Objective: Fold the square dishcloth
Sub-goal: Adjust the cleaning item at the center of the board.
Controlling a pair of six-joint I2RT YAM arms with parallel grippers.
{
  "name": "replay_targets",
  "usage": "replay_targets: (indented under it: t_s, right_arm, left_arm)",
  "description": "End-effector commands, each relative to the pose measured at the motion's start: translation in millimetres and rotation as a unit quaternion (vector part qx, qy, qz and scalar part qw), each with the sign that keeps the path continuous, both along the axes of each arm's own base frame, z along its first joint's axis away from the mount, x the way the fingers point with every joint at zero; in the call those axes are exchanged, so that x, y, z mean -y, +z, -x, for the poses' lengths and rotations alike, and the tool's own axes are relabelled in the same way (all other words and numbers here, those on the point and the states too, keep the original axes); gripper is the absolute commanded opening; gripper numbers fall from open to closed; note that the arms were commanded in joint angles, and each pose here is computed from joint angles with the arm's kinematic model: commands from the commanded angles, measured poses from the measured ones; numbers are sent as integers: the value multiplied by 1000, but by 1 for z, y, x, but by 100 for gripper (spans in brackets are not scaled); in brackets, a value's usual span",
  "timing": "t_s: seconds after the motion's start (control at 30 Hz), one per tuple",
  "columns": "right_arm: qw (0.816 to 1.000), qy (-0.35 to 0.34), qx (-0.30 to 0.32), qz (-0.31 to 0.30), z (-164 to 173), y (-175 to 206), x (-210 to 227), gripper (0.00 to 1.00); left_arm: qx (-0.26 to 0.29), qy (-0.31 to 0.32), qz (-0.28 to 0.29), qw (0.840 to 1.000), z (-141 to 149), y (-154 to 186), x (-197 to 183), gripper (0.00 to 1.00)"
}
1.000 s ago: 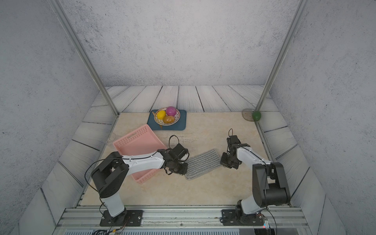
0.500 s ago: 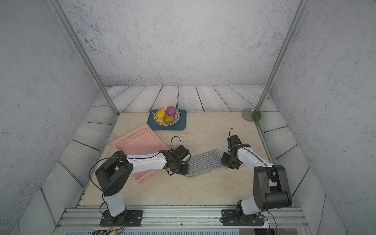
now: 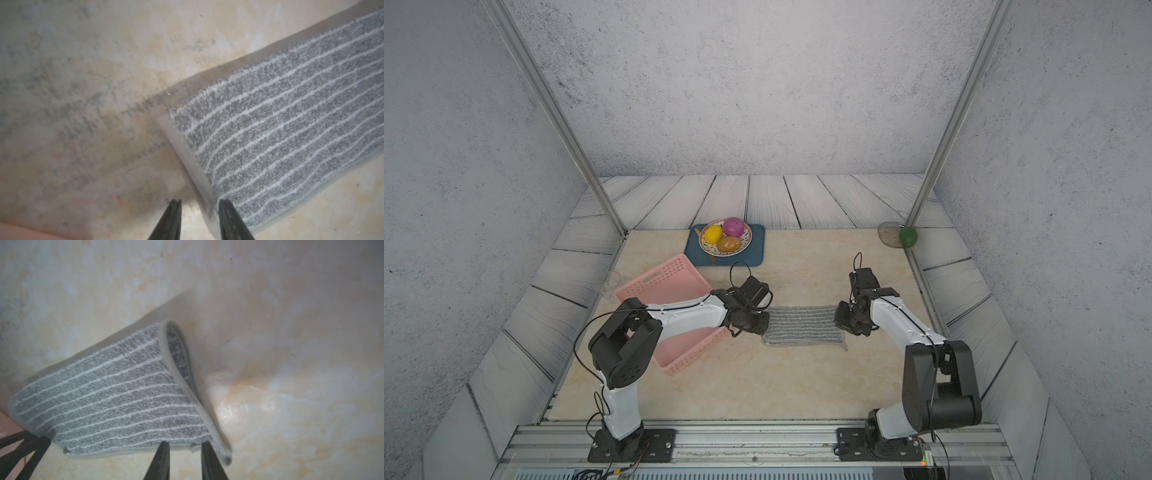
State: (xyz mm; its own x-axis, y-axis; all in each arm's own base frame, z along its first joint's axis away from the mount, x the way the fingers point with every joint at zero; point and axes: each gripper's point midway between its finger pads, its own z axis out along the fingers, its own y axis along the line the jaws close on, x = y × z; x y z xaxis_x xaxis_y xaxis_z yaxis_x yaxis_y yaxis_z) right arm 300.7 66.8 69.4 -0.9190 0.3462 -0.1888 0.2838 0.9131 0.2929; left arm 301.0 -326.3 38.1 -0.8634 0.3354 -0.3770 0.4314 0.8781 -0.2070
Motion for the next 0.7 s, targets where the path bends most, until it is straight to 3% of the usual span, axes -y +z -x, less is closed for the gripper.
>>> replay_targets:
  t_s: [0.0,0.4,0.67]
  right_arm:
    - [999,5,15,-30,-14,7,-10,24]
    - [1000,-13,9,-17,-56,-7,-9,15]
    - [1000,-26,-12,0,-72,-27,-5,14]
  left_arm:
    - [4,3,-5,1000,5,22,-8,40]
    - [43,-6,32,999,-19,52,22,29]
    - [31,0,17,999,-44,20,34,20]
